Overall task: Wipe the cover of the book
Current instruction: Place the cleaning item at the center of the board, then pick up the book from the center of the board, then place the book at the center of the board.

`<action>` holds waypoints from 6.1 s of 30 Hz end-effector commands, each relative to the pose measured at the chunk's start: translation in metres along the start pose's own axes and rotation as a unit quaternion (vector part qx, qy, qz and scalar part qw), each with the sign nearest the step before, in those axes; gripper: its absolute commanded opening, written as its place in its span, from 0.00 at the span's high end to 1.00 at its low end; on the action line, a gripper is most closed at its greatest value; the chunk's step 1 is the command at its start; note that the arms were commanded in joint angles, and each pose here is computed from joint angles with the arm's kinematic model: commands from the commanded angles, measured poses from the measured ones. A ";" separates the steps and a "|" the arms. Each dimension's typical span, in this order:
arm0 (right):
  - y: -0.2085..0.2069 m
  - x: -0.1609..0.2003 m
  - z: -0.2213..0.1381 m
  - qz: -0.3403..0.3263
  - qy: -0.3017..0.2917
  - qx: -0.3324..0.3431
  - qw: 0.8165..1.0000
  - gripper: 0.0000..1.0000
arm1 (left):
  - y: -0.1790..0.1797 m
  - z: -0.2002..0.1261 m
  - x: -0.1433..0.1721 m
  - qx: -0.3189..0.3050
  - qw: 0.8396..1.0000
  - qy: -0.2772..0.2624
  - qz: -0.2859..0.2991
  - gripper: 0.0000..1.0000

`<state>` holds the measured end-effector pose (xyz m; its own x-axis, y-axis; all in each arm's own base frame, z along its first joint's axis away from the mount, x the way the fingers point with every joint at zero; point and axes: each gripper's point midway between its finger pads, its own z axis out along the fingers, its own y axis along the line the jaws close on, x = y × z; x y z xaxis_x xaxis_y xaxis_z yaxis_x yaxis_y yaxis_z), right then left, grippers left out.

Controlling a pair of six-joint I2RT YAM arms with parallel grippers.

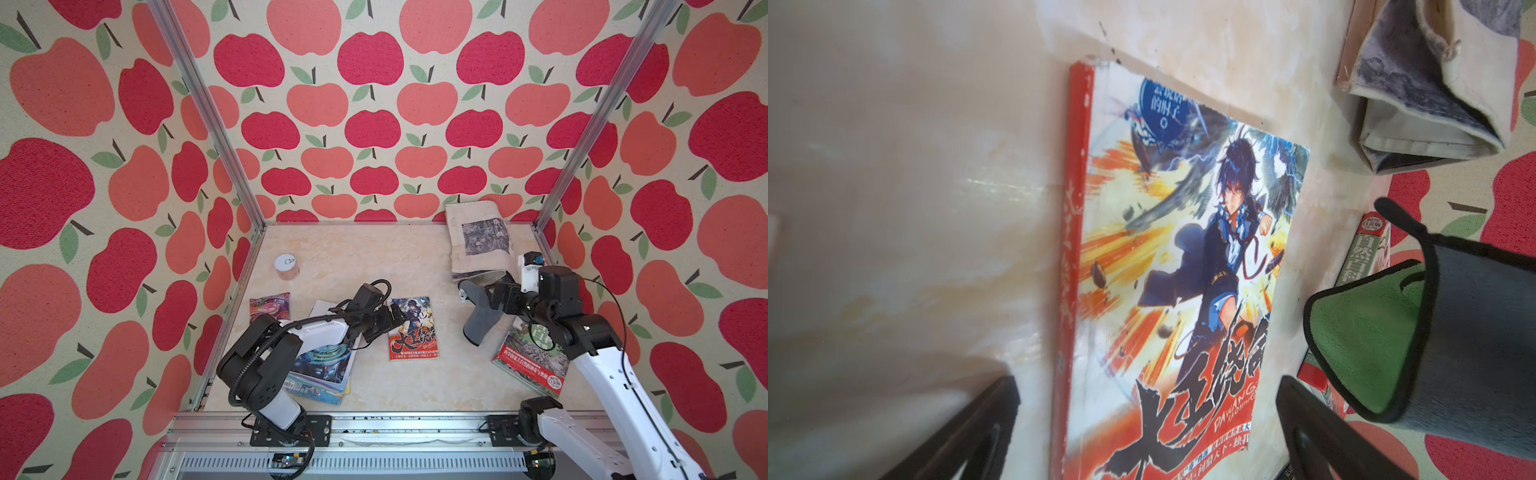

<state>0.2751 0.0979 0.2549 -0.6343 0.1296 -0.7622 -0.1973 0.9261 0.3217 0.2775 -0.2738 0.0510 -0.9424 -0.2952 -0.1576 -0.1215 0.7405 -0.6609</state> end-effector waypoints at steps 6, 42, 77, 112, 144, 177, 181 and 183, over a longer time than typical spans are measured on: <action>0.016 -0.024 0.027 0.107 0.046 -0.111 0.987 0.94 | -0.003 -0.006 -0.001 0.013 1.000 0.003 -0.007 0.01; 0.077 0.220 0.143 0.158 0.327 -0.216 0.906 0.30 | 0.024 0.013 0.026 0.038 0.992 0.055 -0.104 0.01; 0.100 0.197 0.144 0.245 0.280 -0.315 0.873 0.34 | -0.037 -0.029 0.008 0.119 0.992 0.046 -0.005 1.00; 0.188 0.063 0.102 0.254 0.123 -0.526 0.803 0.01 | -0.164 -0.189 0.004 0.400 0.891 -0.036 0.211 1.00; 0.207 0.059 0.108 0.239 0.167 -0.552 0.781 0.01 | 0.031 -0.221 0.049 0.088 0.989 0.051 -0.110 1.00; 0.206 0.070 0.111 0.241 0.186 -0.548 0.779 0.01 | 0.123 -0.257 0.027 -0.233 0.967 -0.011 -0.106 0.01; 0.205 0.070 0.110 0.239 0.187 -0.549 0.779 0.01 | 0.123 -0.269 0.016 -0.239 0.964 -0.054 -0.108 0.01; 0.205 0.071 0.111 0.237 0.187 -0.549 0.779 0.01 | 0.119 -0.265 0.013 -0.220 0.966 -0.060 -0.118 0.01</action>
<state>0.2767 0.3354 0.1997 -0.9683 0.0834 -0.2355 -0.2412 -0.0666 0.9682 0.1651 -0.0344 0.1590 -0.8594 -0.4976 -0.1174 -0.4431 0.8395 -0.3145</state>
